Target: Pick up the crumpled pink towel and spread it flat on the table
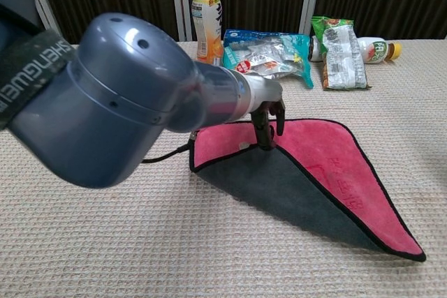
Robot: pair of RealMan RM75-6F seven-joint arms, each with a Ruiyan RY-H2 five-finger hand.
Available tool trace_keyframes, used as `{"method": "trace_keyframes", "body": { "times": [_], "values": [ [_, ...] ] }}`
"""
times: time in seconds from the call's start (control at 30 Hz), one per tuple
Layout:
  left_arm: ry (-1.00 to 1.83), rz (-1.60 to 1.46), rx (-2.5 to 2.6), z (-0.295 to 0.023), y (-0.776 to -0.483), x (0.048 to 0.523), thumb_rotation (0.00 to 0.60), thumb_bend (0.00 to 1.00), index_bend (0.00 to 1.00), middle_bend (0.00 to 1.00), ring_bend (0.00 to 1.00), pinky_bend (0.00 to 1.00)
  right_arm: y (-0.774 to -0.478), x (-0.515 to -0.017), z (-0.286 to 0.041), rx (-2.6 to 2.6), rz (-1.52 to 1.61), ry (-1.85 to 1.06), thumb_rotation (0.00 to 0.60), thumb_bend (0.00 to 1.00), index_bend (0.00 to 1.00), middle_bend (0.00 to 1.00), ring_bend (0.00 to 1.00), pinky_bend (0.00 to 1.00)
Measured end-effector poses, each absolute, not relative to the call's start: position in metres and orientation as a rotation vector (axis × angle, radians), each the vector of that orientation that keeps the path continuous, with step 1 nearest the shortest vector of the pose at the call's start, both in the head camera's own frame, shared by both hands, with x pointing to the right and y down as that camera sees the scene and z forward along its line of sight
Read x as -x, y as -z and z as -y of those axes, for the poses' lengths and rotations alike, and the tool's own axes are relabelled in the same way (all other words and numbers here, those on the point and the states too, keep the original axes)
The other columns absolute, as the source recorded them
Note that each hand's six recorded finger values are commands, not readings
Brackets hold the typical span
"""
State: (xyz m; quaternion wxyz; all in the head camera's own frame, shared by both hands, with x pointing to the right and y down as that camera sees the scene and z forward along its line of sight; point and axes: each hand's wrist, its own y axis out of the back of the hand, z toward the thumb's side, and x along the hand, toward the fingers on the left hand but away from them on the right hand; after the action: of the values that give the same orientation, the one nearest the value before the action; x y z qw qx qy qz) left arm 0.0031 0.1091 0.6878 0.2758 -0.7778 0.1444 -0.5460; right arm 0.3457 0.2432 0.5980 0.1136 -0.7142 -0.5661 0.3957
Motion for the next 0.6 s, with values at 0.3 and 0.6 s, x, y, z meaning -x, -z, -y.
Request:
{"method": "trace_keyframes", "body": {
  "times": [0.3, 0.6],
  "values": [
    [1.453, -0.337, 2.071, -0.113, -0.690, -0.022, 0.600, 0.47, 0.32, 0.06, 0.00, 0.12, -0.599, -0.350, -0.241, 2.091, 1.667, -1.158, 0.600, 0.39, 0.00, 0.00, 0.00, 0.00],
    [1.520, -0.258, 2.031, -0.117, -0.695, -0.010, 0.600, 0.47, 0.34, 0.06, 0.00, 0.12, -0.595, -0.349, -0.242, 2.084, 1.673, -1.143, 0.600, 0.39, 0.00, 0.00, 0.00, 0.00]
  ]
}}
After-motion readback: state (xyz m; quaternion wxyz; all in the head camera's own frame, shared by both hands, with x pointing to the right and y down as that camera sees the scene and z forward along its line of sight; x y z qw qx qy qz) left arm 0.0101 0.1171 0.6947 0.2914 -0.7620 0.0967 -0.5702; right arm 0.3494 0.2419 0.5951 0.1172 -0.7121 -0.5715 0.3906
